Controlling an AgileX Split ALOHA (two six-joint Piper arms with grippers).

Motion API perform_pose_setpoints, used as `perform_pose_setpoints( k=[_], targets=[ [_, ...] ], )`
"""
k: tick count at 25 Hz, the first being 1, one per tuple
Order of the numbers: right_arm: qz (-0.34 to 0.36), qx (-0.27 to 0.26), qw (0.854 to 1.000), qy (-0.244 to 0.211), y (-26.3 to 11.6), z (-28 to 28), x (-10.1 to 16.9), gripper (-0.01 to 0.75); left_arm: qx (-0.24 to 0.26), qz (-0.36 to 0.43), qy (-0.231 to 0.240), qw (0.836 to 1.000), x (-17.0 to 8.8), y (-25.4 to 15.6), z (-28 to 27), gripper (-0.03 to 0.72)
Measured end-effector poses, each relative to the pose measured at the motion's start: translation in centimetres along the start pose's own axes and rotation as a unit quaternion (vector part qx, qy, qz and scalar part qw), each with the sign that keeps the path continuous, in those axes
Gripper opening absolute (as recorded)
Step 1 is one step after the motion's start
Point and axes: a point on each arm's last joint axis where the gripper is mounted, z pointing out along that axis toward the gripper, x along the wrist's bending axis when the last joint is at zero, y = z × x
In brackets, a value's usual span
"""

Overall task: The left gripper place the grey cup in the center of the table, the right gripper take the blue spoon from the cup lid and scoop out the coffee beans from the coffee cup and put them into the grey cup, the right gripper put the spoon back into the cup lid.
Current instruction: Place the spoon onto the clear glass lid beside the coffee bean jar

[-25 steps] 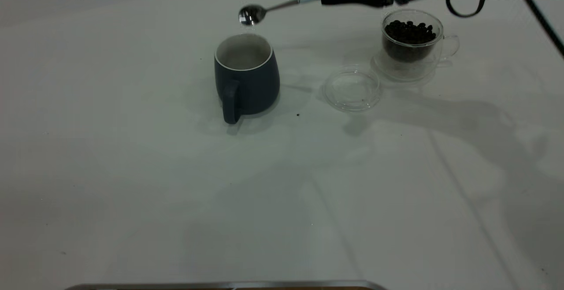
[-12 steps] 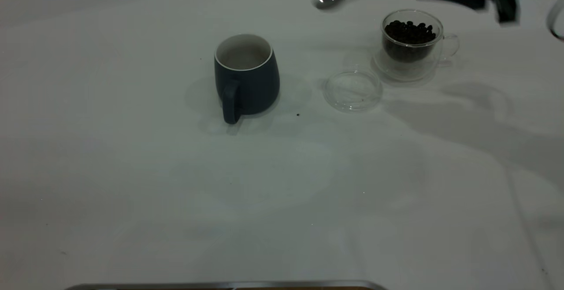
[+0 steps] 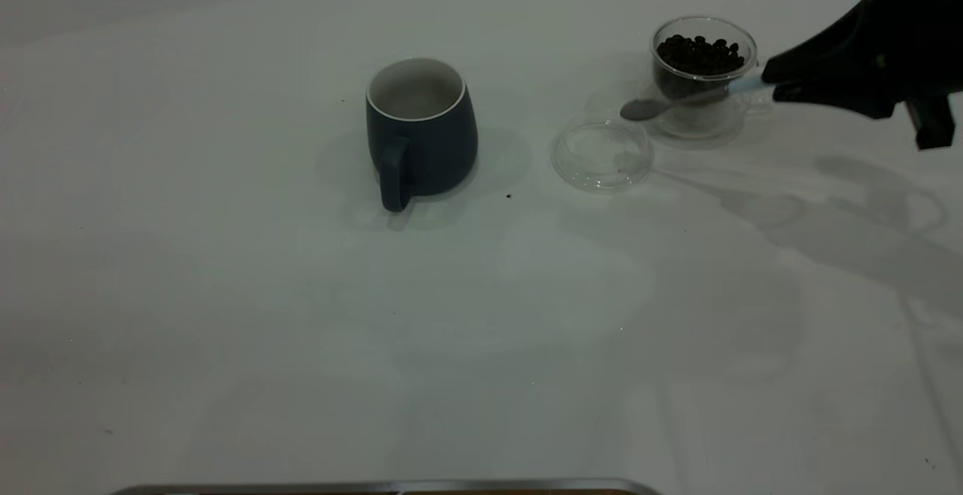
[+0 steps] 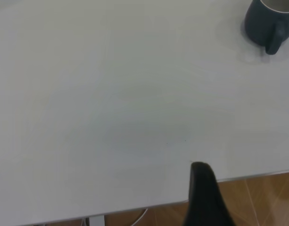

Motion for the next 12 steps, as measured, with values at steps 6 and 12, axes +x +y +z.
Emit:
perform_pose_setpoints(
  k=[6, 12],
  targets=[
    [0.015, 0.016, 0.999, 0.024, 1.2, 2.6, -1.8, 0.111, 0.000, 0.000, 0.000, 1.000, 0.0, 0.0, 0.0, 0.532],
    [0.024, 0.027, 0.998, 0.042, 1.7, 4.5, -3.1, 0.111, 0.000, 0.000, 0.000, 1.000, 0.0, 0.0, 0.0, 0.532]
  ],
)
